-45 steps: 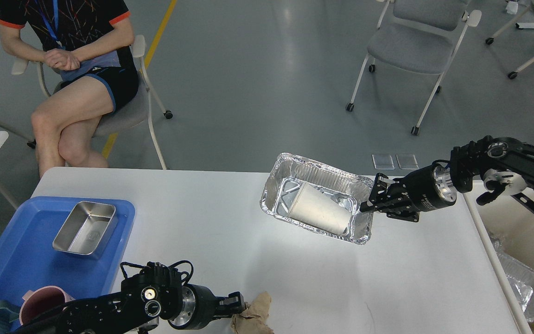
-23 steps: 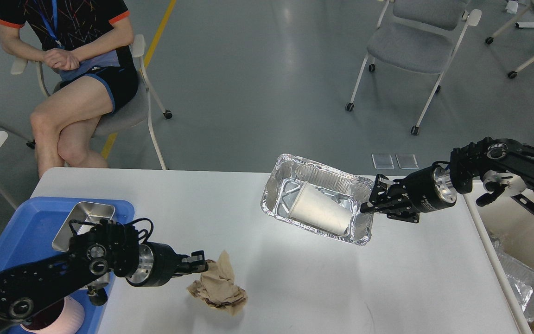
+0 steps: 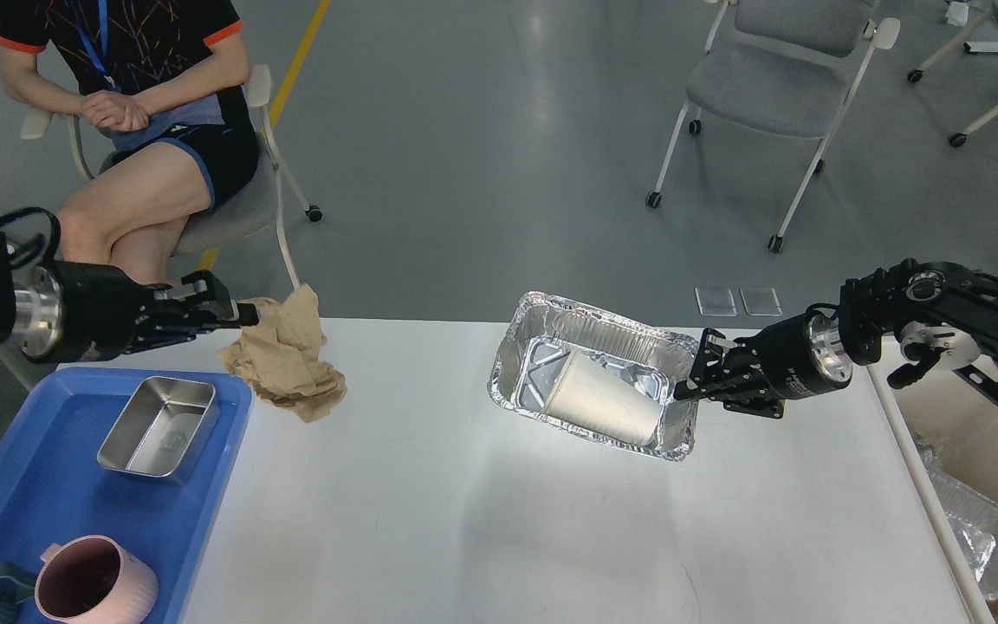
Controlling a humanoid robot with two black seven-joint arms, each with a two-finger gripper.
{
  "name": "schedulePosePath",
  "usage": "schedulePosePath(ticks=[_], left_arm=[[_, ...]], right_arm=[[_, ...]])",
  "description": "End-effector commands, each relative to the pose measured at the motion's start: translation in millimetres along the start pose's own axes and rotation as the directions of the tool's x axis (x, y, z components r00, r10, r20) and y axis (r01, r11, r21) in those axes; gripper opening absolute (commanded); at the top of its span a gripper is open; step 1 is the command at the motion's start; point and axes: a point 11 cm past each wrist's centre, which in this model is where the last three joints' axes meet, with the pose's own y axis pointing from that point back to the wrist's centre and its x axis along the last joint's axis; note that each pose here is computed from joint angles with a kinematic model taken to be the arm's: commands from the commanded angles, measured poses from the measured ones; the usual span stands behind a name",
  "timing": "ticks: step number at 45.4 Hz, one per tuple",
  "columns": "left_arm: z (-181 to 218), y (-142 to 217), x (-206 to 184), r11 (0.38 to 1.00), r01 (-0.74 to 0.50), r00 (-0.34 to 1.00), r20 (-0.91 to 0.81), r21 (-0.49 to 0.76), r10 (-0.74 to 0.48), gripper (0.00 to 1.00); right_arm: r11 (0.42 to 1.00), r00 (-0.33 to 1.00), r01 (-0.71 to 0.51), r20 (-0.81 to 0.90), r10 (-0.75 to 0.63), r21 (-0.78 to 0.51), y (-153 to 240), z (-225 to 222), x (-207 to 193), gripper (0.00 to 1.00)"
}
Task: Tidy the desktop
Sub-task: 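Lift the brown paper and release it into the foil tray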
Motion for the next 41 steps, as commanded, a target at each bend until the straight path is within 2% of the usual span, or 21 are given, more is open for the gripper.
schedulePosePath(ticks=[1,9,17,24,32,41], left_arm=[[29,40,26,0.995,-0.052,0.998,0.018,-0.08,0.054,0.0],[58,66,44,0.986,-0.102,0.992,0.066,-0.129,0.111,0.0],[68,56,47,0.982,-0.099,0.992,0.062,-0.164,0.11,0.0],[105,-6,28,0.966,0.021,0.994,0.113,-0.259,0.008,0.0],[146,-76,14,0.949,0.106,0.988,0.137,-0.296,-0.068,0.0],[166,-150,-12,0.944,0.172,0.984,0.101,-0.282,-0.148,0.0]], right_arm=[[1.0,1.0,-0.001,-0.002,0.001,0.001,0,-1,0,0.0],[1.0,1.0,0.001,-0.005,-0.001,0.003,-1,-3,0,0.0],[1.0,1.0,0.002,-0.008,-0.002,0.006,-1,-4,-1,0.0],[1.0,1.0,0.01,-0.025,-0.01,0.02,-1,-13,-4,0.0],[1.0,1.0,0.006,-0.026,-0.005,0.031,0,-16,-3,0.0],[0.999,1.0,0.006,-0.029,-0.005,0.038,0,-18,-4,0.0]])
